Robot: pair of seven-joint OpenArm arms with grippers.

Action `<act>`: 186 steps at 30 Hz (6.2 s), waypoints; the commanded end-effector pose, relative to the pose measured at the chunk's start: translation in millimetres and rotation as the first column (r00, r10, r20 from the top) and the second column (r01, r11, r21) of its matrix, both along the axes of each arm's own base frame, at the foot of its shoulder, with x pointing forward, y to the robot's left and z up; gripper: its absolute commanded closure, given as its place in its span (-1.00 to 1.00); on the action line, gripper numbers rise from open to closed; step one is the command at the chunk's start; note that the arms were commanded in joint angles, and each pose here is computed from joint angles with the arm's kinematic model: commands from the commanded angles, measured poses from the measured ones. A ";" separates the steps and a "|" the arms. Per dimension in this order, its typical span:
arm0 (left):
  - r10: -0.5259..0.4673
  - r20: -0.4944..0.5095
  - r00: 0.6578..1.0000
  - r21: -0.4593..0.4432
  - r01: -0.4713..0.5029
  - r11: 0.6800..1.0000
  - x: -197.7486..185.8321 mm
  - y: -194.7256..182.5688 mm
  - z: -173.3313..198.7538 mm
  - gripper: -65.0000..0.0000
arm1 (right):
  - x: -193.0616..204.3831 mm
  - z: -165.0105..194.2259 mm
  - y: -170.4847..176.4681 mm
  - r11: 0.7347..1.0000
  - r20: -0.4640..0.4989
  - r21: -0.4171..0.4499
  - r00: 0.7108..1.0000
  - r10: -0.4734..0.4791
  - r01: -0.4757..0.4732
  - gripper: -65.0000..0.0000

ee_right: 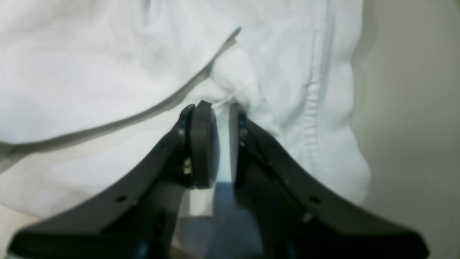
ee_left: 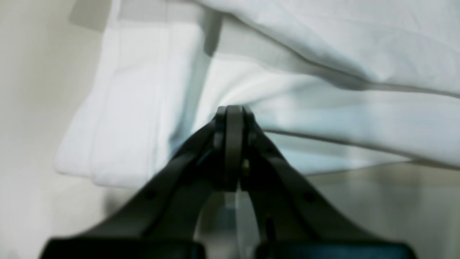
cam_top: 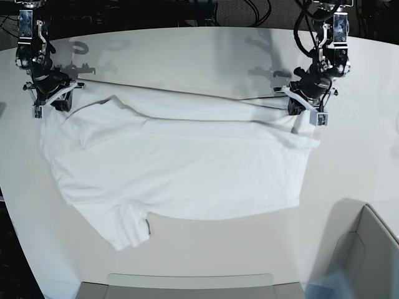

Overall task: Fold the T-shirt properly
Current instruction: 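Lay the folded edge down and drag it back toward the arms, then grasp the shirt's hem corner with the right gripper and fold it inward, then grasp the hem edge with the left gripper beside the right gripper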

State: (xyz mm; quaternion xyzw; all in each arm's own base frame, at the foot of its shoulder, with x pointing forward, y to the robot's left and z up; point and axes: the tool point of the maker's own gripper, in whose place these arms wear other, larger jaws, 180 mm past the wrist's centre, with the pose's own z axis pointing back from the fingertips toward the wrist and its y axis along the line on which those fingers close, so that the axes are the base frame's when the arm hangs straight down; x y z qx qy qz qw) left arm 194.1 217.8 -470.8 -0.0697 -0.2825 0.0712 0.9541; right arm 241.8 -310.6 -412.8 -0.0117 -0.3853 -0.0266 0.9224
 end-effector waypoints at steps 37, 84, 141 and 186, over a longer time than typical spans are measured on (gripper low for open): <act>-0.154 -0.072 0.986 0.227 0.166 0.959 -5.2 32.1 113.3 1.00 | 133.7 110.5 69.4 0.990 0.147 0.065 0.983 0.113 -0.123 0.69; -0.116 0.015 0.993 0.132 0.113 0.985 19.3 3.4 114.4 1.00 | 265.4 39.7 95.2 0.977 0.190 -0.106 0.961 0.200 -0.183 0.11; -0.105 0.093 0.990 0.112 0.094 0.989 45.0 -4.4 128.5 1.00 | 169.4 -36.7 171.2 0.878 -0.022 0.093 0.881 0.473 -0.469 0.97; 0.115 0.034 0.993 0.065 -0.117 0.991 137.2 122.5 73.1 0.59 | 177.2 22.4 111.3 0.937 0.174 0.087 0.931 0.320 -0.338 1.00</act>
